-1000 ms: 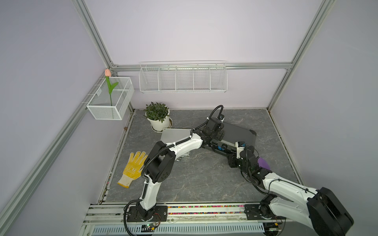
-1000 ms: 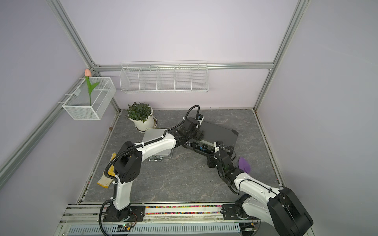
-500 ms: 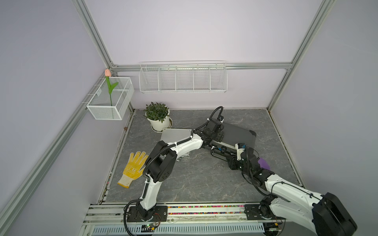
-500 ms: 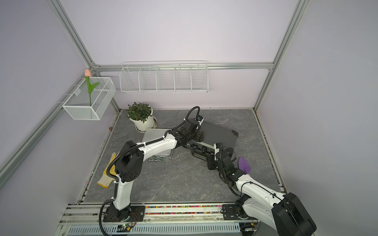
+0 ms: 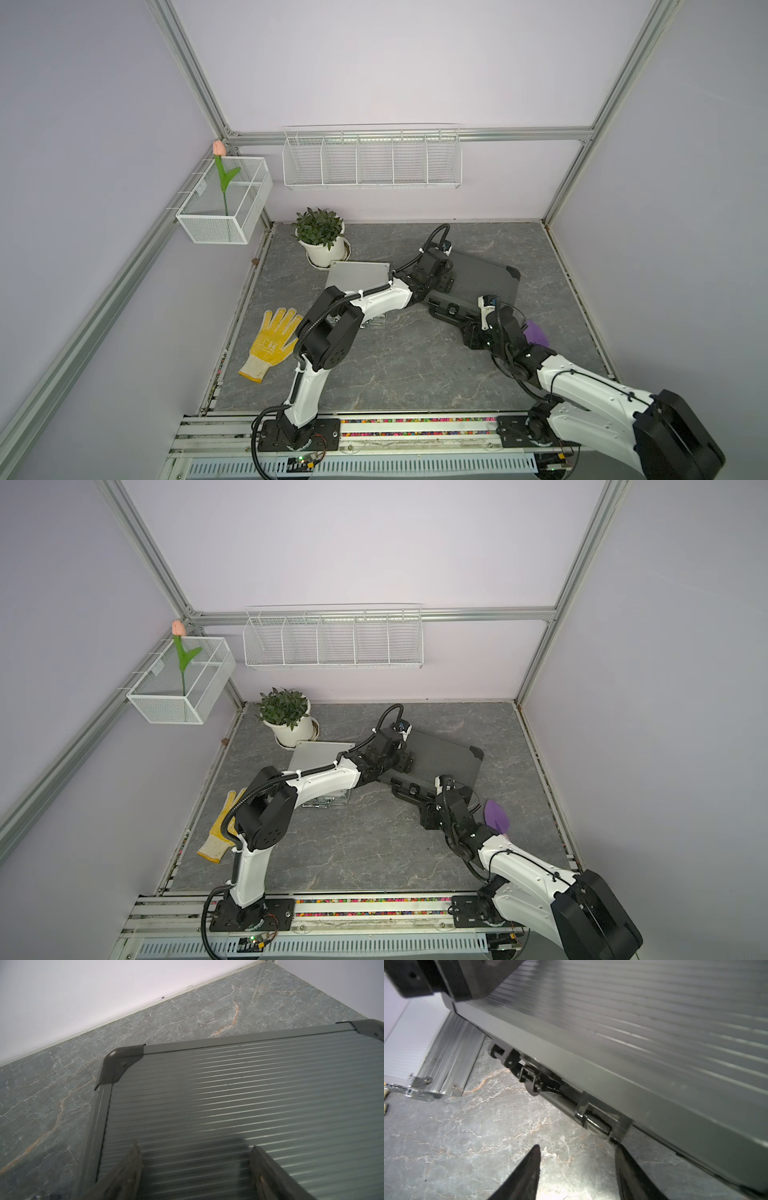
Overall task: Close the poker set cases
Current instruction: Close the lid of the poker set case, then fasten the fastener on the poker set case.
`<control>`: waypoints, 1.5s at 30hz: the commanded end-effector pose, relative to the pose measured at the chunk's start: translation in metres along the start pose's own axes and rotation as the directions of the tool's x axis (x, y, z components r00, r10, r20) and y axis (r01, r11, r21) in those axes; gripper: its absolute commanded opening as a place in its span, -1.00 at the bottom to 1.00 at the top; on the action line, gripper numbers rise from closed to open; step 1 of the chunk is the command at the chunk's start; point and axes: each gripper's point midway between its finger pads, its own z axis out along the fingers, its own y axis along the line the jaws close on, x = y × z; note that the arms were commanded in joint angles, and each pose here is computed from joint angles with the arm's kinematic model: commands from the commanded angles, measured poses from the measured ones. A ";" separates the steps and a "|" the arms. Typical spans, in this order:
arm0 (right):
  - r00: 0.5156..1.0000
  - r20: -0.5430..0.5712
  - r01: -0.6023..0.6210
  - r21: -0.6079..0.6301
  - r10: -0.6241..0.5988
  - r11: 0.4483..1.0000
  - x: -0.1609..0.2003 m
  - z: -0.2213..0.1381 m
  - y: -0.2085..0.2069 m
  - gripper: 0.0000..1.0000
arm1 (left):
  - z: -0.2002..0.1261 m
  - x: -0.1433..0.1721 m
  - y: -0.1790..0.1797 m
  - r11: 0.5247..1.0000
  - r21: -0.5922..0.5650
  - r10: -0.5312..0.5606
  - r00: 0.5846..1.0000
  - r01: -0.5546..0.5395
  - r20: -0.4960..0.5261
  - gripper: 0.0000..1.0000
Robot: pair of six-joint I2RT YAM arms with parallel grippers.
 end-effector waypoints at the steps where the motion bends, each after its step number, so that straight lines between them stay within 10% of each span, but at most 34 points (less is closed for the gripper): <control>1: 1.000 0.015 -0.010 0.040 0.009 0.999 -0.002 -0.008 -0.006 0.20 | 0.017 0.089 0.005 1.000 -0.013 -0.013 0.974 0.010 -0.225 0.66; 27: 0.884 -0.011 0.466 0.093 -0.468 0.880 -0.083 -0.020 0.035 0.99 | -0.002 0.107 0.046 0.967 0.008 -0.245 0.946 0.253 -0.214 0.64; 45: 0.764 -0.093 0.644 0.032 -0.639 0.765 -0.065 0.014 0.036 0.97 | -0.005 0.112 0.057 0.947 0.009 -0.310 0.921 0.321 -0.237 0.64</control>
